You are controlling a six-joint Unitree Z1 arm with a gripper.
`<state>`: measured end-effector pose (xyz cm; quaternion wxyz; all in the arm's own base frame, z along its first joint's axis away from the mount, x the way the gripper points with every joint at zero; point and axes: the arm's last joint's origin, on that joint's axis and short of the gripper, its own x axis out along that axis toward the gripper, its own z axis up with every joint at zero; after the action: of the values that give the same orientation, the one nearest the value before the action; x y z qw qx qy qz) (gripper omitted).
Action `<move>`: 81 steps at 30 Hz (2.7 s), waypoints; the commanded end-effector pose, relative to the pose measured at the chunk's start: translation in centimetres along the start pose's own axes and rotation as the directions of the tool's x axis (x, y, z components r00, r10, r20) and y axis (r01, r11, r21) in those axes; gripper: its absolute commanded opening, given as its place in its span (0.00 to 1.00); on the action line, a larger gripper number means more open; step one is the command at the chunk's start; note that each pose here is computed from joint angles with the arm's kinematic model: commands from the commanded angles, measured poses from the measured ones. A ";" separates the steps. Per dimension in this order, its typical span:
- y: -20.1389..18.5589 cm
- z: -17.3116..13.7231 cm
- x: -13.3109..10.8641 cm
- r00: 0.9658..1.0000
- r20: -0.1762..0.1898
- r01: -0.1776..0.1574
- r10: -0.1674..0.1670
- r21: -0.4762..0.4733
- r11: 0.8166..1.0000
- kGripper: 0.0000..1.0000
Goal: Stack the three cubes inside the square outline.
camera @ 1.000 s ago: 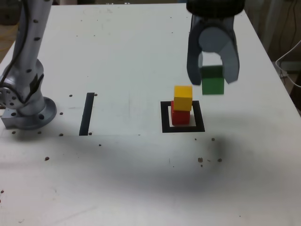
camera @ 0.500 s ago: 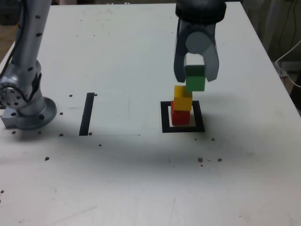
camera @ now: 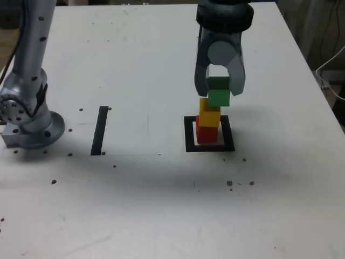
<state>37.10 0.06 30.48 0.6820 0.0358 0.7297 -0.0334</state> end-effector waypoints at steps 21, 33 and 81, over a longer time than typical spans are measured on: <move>-0.8 -1.6 -0.4 1.000 -0.020 0.020 -0.020 -0.006 1.000 0.00; -1.0 -1.5 0.0 1.000 -0.023 0.004 -0.005 -0.032 0.999 0.04; -2.0 -13.0 -3.1 1.000 -0.011 -0.005 0.005 -0.020 1.000 0.99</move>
<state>24.87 -0.76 34.73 0.6860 0.0309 0.7266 -0.0227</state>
